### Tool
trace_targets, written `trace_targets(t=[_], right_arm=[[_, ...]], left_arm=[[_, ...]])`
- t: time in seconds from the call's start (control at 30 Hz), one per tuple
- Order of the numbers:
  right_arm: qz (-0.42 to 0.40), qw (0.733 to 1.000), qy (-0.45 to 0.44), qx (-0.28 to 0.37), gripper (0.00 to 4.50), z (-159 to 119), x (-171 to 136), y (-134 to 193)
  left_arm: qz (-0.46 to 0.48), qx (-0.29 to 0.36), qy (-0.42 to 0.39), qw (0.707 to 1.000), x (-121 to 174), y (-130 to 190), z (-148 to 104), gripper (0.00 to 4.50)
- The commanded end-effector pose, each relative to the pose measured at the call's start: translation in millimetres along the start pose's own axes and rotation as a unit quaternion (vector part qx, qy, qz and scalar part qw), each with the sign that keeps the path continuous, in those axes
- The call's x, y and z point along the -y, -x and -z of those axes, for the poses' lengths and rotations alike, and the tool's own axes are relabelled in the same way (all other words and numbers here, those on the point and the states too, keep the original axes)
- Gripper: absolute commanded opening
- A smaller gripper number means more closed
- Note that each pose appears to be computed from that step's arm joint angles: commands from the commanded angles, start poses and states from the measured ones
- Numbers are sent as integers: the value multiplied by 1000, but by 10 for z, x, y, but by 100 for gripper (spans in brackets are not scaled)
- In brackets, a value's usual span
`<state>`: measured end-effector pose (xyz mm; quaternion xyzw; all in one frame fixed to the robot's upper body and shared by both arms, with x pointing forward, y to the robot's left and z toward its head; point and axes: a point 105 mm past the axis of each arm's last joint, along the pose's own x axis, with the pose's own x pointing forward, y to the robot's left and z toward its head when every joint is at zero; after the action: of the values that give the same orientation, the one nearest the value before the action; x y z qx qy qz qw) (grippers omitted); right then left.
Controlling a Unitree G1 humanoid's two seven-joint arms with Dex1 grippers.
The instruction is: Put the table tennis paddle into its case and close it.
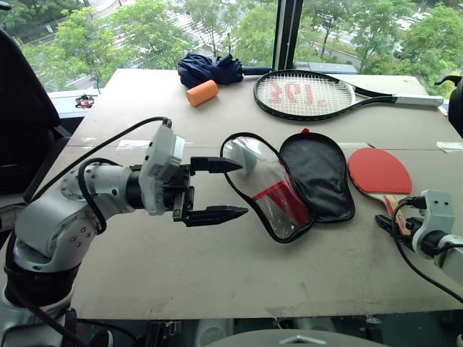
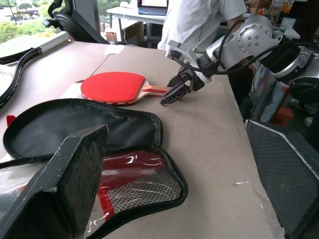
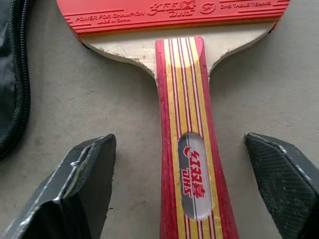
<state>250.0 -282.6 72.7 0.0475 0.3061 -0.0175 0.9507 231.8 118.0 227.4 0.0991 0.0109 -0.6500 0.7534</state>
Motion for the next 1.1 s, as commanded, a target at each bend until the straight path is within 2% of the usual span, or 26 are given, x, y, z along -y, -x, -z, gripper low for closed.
trace_targets(t=[0.03,0.1,0.13,0.2,0.33,0.43,0.53,0.63,0.73,0.9,1.1], right_arm=[[5,1000,17,3,222,-33,18,18],[6,1000,20,4,127,-34,23,20],[8,1000,22,6,104,-38,26,21],[11,999,35,35,104,-140,22,27],[2,988,74,135,104,-578,-101,113],[-55,976,104,181,104,-877,-521,196],[-104,971,108,185,104,-977,-897,218],[-105,977,98,156,104,-896,-1175,133],[-89,982,101,134,104,-793,-1300,66],[-64,990,101,73,104,-567,-1339,-44],[-53,993,95,45,104,-477,-1340,-117]], left_arm=[[12,-31,-30,999,23,-5,-20,450],[2,-33,-36,999,-26,-12,-43,450],[0,-32,-36,999,-41,-15,-55,450],[-1,-33,-45,998,-64,-21,-75,450],[-13,-28,-52,998,-143,2,-129,450],[-33,-33,-54,997,-229,64,-130,450],[-43,-36,-56,997,-274,102,-122,450],[-48,-38,-59,996,-287,140,-129,450],[-56,-43,-58,996,-308,203,-127,450],[-69,-51,-60,995,-341,255,-107,450],[-67,-49,-59,995,-328,244,-107,450]])
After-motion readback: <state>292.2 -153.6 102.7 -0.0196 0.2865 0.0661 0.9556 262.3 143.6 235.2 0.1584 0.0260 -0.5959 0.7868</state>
